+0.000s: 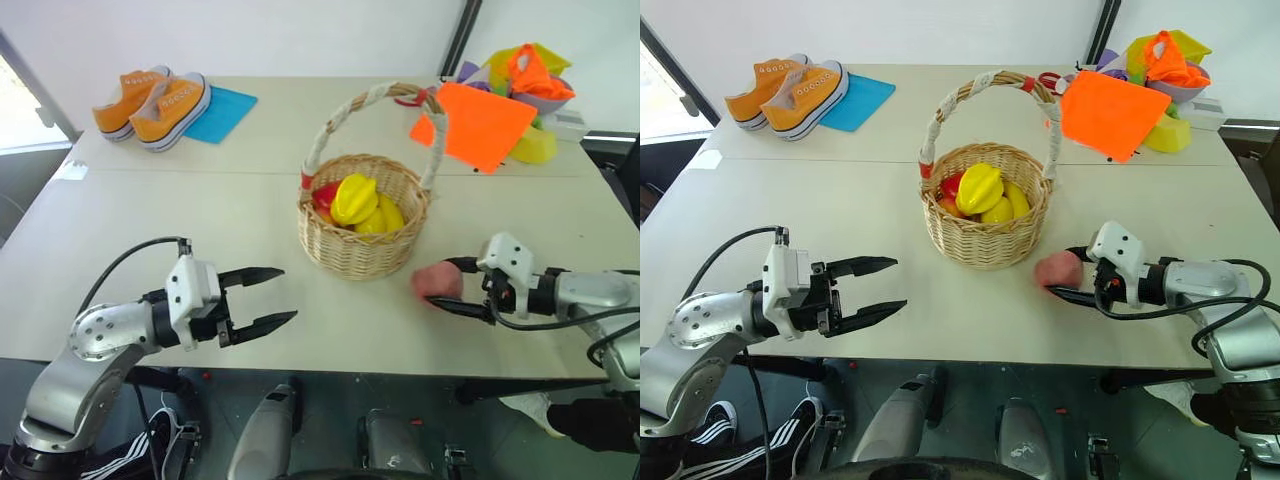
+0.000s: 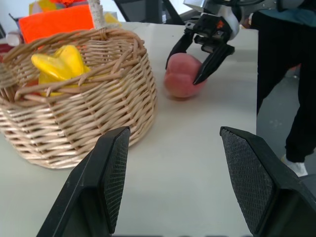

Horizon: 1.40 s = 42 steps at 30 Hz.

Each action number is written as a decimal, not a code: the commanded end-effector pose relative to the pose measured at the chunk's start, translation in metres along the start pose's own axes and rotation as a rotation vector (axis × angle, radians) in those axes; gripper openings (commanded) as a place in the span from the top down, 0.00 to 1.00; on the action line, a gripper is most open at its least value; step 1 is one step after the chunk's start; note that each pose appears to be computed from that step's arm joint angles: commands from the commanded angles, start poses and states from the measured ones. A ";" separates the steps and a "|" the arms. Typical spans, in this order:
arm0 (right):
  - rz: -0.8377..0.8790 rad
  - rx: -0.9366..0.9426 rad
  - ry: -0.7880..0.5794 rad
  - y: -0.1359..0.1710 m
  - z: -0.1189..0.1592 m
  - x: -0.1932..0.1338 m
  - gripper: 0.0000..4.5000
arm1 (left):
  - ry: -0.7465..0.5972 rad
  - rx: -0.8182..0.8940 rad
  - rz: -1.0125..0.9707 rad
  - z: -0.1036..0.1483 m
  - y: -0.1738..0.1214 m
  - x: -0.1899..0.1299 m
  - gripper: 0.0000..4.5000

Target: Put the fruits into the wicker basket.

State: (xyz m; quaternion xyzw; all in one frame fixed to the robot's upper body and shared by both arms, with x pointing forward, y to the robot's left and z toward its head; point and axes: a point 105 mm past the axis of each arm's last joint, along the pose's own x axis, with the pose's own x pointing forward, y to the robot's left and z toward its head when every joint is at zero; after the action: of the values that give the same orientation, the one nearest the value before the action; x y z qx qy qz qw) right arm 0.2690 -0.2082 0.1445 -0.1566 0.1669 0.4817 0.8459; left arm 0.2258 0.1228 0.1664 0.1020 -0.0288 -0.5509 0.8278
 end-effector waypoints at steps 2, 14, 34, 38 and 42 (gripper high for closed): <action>0.055 -0.063 -0.272 0.009 0.085 -0.009 0.31 | -0.052 -0.010 0.062 0.011 0.011 0.001 0.31; -0.255 -0.252 -0.405 -0.030 0.127 0.058 0.31 | -0.089 0.028 0.144 0.014 0.019 0.007 0.01; -0.242 -0.140 -0.502 -0.034 0.110 0.001 0.01 | -0.118 0.043 0.206 0.013 0.025 0.005 0.00; -0.487 -0.112 -0.483 -0.068 0.099 -0.007 0.01 | -0.141 0.051 0.234 0.016 0.033 0.007 0.00; -0.512 -0.028 -0.523 -0.068 0.103 0.011 0.01 | -0.157 0.057 0.260 0.018 0.039 0.008 0.00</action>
State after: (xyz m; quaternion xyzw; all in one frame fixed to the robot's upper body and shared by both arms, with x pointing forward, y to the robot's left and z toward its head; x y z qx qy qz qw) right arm 0.3478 -0.1980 0.2268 -0.0733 -0.0842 0.2816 0.9530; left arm 0.2608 0.1285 0.1810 0.0705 -0.0983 -0.4497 0.8849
